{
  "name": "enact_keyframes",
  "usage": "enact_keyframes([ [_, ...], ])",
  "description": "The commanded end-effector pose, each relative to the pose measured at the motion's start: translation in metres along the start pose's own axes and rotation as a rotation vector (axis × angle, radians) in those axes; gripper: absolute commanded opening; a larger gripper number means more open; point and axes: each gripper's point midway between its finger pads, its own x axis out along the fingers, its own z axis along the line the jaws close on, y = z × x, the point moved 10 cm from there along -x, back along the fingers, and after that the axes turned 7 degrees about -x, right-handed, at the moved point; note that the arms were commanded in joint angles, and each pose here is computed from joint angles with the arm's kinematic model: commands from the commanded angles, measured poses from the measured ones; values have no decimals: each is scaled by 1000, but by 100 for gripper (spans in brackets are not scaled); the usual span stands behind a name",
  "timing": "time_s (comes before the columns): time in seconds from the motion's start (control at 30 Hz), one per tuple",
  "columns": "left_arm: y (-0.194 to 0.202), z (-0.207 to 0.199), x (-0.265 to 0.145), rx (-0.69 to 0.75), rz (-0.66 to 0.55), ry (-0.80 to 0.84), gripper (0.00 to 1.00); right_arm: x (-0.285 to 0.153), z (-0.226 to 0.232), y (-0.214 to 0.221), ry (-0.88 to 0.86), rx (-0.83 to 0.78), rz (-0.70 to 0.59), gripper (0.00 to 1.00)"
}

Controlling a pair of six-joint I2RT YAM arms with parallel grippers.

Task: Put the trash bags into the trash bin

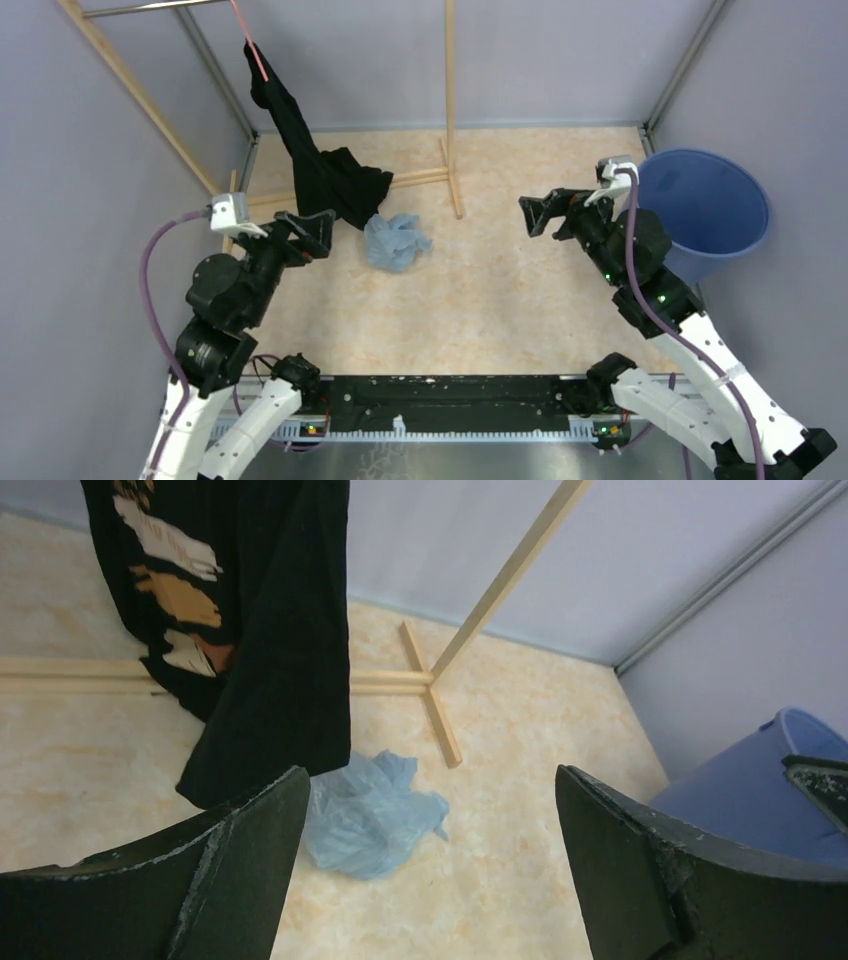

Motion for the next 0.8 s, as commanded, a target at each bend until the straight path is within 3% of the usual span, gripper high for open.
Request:
enact_keyframes([
  [0.0,25,6,14,-17,114,2,98,0,-2,-14,71,35,-32,99],
  [0.17,60,9,25,-37,262,126,98,4,0,-4,41,23,0,99],
  [0.3,89,20,36,-84,332,135,99,5,1,3,80,135,26,99],
  [0.5,130,35,62,-82,496,118,96,0,16,7,-109,155,74,99],
  [0.67,152,46,90,-37,519,99,95,-11,26,12,-290,143,59,99],
  [0.77,160,54,108,20,527,39,95,-15,25,19,-303,141,46,99],
])
